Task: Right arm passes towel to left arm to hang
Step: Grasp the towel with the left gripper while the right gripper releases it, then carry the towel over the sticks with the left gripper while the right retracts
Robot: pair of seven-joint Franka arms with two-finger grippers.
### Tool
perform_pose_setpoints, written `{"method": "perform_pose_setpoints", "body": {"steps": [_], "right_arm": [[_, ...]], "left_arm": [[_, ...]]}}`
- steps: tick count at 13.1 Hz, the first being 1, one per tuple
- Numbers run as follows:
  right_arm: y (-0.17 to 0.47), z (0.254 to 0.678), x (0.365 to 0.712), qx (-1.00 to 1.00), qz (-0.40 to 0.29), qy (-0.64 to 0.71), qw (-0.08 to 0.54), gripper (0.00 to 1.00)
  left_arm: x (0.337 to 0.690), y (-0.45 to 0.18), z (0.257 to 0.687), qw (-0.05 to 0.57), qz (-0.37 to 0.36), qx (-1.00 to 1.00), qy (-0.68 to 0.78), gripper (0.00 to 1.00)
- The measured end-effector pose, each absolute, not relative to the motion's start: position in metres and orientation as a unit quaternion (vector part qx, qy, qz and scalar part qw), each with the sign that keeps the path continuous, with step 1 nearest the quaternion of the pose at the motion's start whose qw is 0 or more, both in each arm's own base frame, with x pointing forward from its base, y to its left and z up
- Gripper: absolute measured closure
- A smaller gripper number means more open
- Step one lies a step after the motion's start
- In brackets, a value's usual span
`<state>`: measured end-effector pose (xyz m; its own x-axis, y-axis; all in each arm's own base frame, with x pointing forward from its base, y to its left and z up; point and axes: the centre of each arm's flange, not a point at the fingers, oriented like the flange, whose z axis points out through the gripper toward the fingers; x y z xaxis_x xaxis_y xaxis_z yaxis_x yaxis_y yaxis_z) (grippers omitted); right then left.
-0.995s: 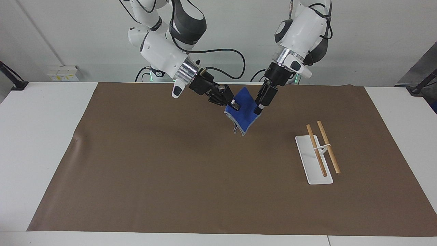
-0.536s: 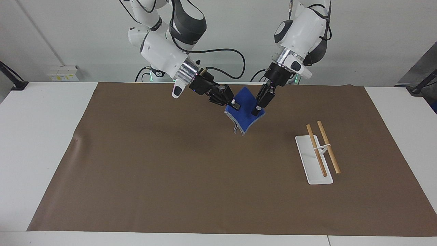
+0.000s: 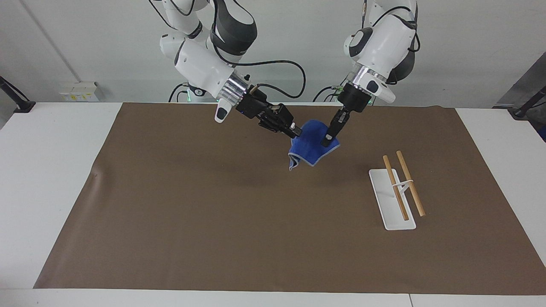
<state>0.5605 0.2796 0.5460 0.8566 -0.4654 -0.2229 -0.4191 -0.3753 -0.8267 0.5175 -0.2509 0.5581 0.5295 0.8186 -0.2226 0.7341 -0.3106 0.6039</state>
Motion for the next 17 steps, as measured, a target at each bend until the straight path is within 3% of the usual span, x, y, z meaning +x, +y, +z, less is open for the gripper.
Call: {"method": "perform_pose_setpoints", "body": {"steps": [4,5,7,9,12,17], "right_arm": [[0.275,0.553,0.559,-0.845,-0.046,0.248,0.472,0.04],[0.27,0.556,0.558,-0.852,-0.05,0.241,0.462,0.0],[0.244,0.562,0.553,-0.871,-0.035,0.223,0.436,0.0],[0.204,0.568,0.547,-0.911,-0.03,0.192,0.364,0.0],[0.169,0.57,0.537,-0.952,-0.034,0.158,0.258,0.0],[0.133,0.562,0.537,-0.971,-0.03,0.155,0.18,0.0]], "left_arm": [[0.518,-0.239,0.533,0.316,0.055,0.812,0.487,0.98],[0.517,-0.232,0.518,0.305,0.052,0.817,0.486,0.98],[0.522,-0.206,0.489,0.285,0.058,0.825,0.484,0.98],[0.535,-0.161,0.477,0.276,0.075,0.822,0.492,0.98],[0.553,-0.08,0.477,0.268,0.11,0.815,0.502,0.98],[0.564,0.006,0.483,0.264,0.178,0.79,0.523,0.98]]}}
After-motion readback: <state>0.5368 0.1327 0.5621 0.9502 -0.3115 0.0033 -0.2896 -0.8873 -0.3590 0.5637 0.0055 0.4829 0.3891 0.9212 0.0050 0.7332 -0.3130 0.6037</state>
